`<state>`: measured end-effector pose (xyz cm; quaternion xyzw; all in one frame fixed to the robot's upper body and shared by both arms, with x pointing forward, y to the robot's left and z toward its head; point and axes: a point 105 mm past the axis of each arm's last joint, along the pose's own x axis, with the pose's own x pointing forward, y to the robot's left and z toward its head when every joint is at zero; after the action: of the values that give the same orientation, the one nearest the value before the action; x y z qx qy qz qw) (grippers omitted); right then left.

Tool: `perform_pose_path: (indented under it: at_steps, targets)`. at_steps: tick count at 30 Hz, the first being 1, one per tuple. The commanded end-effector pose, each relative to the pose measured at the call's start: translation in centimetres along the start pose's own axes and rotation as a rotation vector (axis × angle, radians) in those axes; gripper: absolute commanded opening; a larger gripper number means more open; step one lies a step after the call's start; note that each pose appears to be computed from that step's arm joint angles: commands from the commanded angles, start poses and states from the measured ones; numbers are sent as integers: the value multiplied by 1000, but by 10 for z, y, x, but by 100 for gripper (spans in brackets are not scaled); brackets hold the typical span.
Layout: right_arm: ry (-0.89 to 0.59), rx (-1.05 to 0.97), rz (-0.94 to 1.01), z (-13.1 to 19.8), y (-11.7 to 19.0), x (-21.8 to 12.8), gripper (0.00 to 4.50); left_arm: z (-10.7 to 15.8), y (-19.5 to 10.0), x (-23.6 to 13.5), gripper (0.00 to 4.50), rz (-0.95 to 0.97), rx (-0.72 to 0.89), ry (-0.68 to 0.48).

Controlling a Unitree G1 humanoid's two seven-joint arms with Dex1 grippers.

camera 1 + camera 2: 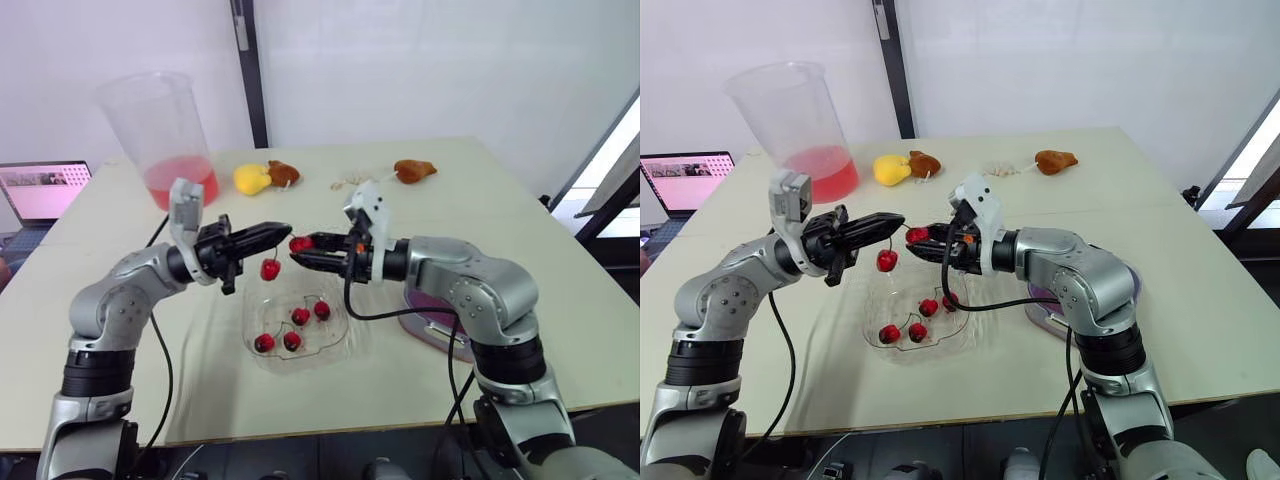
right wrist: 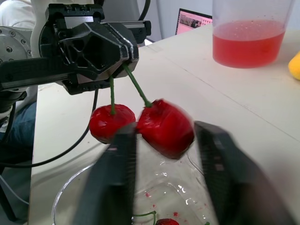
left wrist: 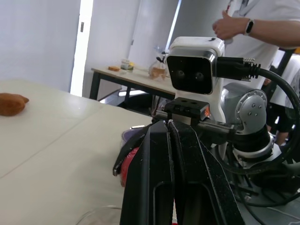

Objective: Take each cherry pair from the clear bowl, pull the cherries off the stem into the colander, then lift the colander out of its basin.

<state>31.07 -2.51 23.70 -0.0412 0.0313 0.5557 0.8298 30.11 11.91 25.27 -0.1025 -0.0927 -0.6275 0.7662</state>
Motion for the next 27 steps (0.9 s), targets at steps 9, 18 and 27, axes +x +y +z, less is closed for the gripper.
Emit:
perform_pose_path:
  at_steps: [9,18,27]
  targets:
    - [-54,-47,34,15,7,0,183,10,-6,5,0,-17,45,-15]
    - [-55,-55,46,15,11,-1,103,14,-2,5,0,-7,64,-16]
    - [-58,-46,38,15,10,-1,103,14,1,4,0,-1,64,-20]
